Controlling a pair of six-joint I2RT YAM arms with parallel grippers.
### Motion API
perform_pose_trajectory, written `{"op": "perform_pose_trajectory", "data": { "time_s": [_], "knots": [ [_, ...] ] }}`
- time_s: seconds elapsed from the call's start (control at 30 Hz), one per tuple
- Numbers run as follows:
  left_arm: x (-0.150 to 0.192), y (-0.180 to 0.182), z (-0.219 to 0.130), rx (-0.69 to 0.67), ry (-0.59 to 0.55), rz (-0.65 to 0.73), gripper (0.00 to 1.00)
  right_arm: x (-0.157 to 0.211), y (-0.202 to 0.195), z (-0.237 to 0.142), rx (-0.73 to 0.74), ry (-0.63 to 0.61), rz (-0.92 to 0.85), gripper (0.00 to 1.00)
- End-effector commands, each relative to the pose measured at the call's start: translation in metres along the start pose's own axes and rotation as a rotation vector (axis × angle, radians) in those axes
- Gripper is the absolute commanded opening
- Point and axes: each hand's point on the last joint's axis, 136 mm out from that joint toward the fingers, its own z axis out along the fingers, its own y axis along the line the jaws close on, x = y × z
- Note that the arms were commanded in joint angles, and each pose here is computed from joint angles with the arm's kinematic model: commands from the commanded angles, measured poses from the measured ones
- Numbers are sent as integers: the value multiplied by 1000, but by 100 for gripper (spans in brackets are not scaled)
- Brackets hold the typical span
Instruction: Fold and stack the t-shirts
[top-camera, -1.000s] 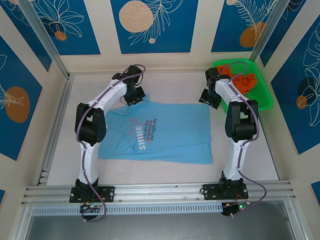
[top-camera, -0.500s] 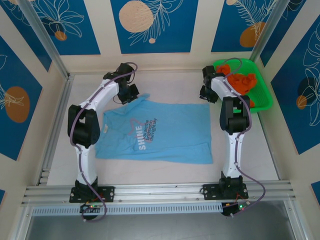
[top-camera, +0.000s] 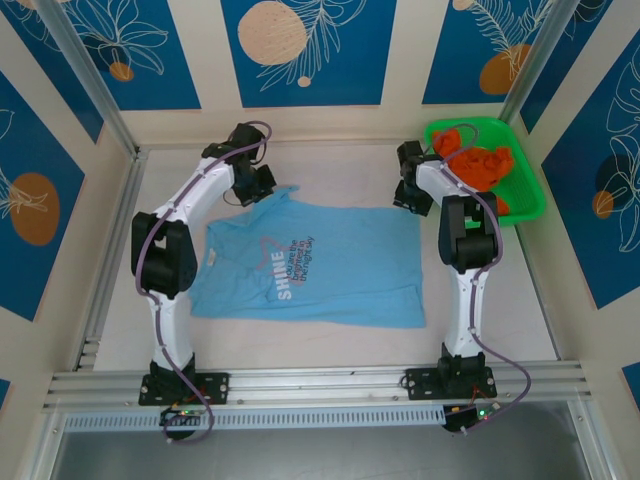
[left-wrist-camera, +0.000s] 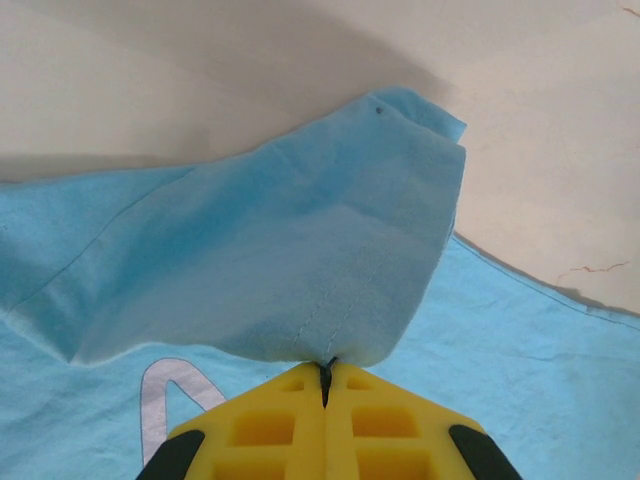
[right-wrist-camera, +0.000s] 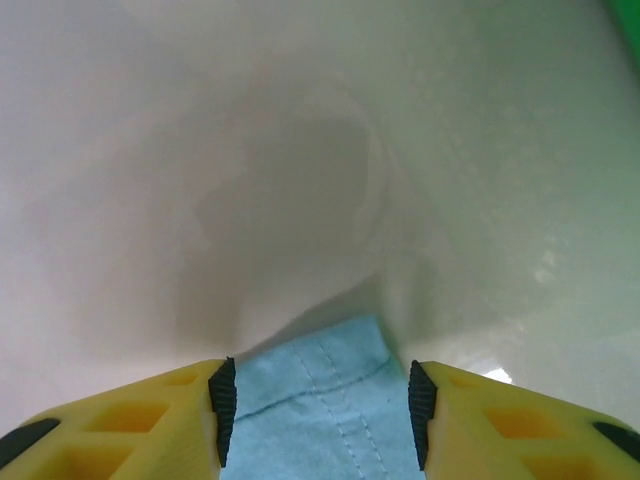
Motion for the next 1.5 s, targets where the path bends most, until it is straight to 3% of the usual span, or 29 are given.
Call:
{"op": "perform_pose_trajectory", "data": {
  "time_s": [0.0,0.5,0.8,0.97,1.2,1.47],
  "knots": [
    [-3,-2,-16,26,-20,17,0,15,-6,5,38,33,40,51],
    [-9,2,-22,11,-44,29,0,-1,-15,16,109,57,91,50],
    [-10,4,-23,2,-50,31,0,0,-15,21,112,93,92,21],
    [-14,9,-26,-18,-64,31,0,-2,-4,18,83,75,36,19],
    [-44,21,-34,10,-119,18,0,-3,10,-3,10,42,-13,18],
    [-97,-4,-38,131,-195,254,0,6,16,-25,-64,53,-5,10]
  ]
}}
